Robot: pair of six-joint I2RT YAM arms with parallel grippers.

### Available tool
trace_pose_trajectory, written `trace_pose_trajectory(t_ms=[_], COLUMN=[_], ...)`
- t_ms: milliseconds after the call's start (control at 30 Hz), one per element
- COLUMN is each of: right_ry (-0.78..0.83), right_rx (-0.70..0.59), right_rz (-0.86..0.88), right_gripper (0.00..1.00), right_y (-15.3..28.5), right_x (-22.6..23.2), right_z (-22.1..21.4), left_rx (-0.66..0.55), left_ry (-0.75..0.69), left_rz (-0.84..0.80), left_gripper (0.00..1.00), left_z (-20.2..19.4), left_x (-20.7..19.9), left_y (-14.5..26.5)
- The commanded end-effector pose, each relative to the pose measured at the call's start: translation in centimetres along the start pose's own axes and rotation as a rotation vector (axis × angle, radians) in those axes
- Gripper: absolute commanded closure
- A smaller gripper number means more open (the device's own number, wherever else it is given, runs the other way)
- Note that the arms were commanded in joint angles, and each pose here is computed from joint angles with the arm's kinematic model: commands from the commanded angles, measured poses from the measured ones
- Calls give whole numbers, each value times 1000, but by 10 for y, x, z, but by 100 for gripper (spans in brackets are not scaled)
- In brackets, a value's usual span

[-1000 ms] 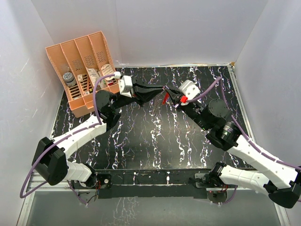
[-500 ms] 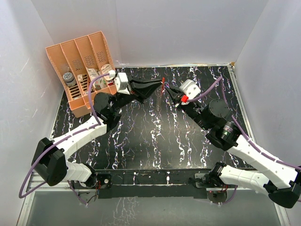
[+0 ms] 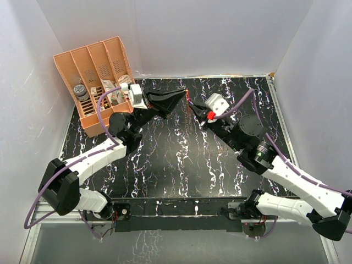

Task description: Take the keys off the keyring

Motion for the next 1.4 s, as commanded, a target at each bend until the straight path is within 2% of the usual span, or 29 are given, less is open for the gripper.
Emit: trace_pose_trajectory(t_ms=[0, 167, 267, 467, 700, 867, 1167, 1367], right_ry=[-24, -13, 1, 27, -147, -215, -422, -522], right_rx=[-24, 32, 79, 224, 312, 385, 547, 646], right_rz=[13, -37, -132, -323, -397, -441, -423, -399], right_gripper=[100, 100, 100, 100, 100, 100, 100, 100], right_y=[-9, -14, -11, -6, 2, 13, 23, 33], right_x=[8, 5, -10, -46, -86, -94, -81, -62], right_z=[-1, -21, -30, -65, -124, -163, -240, -285], left_rx=[-143, -110, -73, 121, 297, 385, 516, 558], left_ry=[-17, -51, -65, -79, -15, 53, 62, 82], left_rz=[-2, 42, 103, 295, 434, 489, 588, 651], left_gripper=[100, 100, 100, 100, 100, 100, 100, 100], left_z=[32, 32, 23, -18, -75, -121, -185, -217], left_x=[-5, -2, 4, 31, 49, 58, 84, 101], left_y=[0, 6, 20, 57, 105, 134, 172, 193])
Point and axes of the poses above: each gripper's point midway between its finger pads, its own y axis back along the fingers, its own x axis along the line the jaws close on, z = x × y, the point moved 1 cm from there along y, back along the fingers, and after that the axes turned 6 degrees about y, right-handed, at the moved point
